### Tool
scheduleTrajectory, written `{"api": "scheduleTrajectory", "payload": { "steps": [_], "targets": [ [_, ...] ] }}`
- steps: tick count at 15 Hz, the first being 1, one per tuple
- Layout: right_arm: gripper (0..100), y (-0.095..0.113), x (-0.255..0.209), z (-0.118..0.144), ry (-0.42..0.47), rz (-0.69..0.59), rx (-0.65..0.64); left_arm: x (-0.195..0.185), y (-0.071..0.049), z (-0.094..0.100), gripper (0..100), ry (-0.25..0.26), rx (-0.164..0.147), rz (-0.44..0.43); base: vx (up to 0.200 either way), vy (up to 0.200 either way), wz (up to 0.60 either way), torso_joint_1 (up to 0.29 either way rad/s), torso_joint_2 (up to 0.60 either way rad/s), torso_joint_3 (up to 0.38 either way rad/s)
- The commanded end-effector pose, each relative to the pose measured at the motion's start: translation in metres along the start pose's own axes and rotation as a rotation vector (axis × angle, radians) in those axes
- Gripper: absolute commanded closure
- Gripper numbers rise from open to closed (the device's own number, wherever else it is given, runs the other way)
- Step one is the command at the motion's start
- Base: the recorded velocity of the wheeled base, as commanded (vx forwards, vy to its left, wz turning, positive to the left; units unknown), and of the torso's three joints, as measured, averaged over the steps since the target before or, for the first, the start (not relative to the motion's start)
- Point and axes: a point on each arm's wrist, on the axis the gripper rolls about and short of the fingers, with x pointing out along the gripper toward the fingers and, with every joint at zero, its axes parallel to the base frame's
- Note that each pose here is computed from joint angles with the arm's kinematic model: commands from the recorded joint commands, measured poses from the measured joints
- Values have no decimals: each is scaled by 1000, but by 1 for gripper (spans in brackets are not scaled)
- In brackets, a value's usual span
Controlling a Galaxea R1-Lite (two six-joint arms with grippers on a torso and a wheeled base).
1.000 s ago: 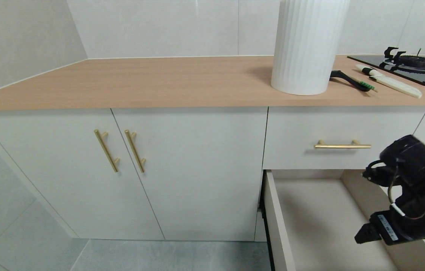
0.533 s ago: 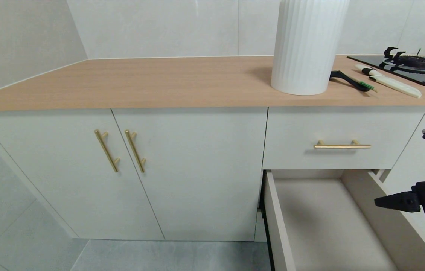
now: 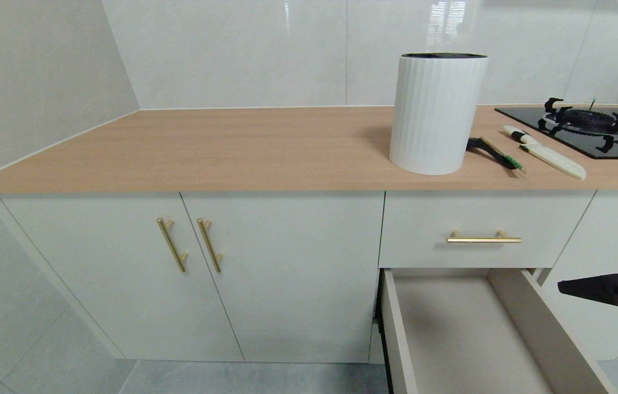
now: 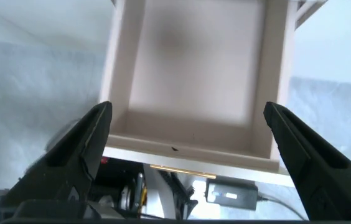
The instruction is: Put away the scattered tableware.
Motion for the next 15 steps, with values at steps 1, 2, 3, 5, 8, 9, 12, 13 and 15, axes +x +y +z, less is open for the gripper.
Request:
{"api": "scheduleTrajectory", "payload": {
  "steps": [1, 2, 3, 5, 8, 9, 12, 13, 15],
  "targets": [
    [0, 0, 2, 0, 4, -1, 0, 0, 0, 0, 0, 1, 0, 2, 0, 0, 0, 246, -500, -290],
    [0, 0, 2, 1, 2, -1, 0, 0, 0, 0, 0, 0, 0, 0, 0, 0, 0, 261, -471, -281],
    [0, 0, 2, 1, 2, -2, 1, 0, 0, 0, 0, 3, 0, 0, 0, 0, 0, 261, -461, -286],
    [0, 0, 3, 1, 5, -3, -1, 0, 0, 0, 0, 1, 0, 2, 0, 0, 0, 217, -466, -283],
    [0, 1, 6, 4, -19, 2, 2, 0, 0, 0, 0, 3, 0, 0, 0, 0, 0, 211, -483, -277],
    [0, 2, 8, 6, -25, 3, 3, 0, 0, 0, 0, 3, 0, 0, 0, 0, 0, 193, -456, -237],
    [0, -1, 23, 28, -106, -32, -1, 0, 0, 0, 0, 1, 0, 2, 0, 0, 0, 71, -157, -90],
    [0, -9, 32, 56, -153, -70, 30, 0, 0, 0, 0, 1, 0, 2, 0, 0, 0, 0, 0, 0],
    [0, -11, 49, 90, -161, -99, 54, 0, 0, 0, 0, 1, 0, 2, 0, 0, 0, 0, 0, 0]
  ]
}}
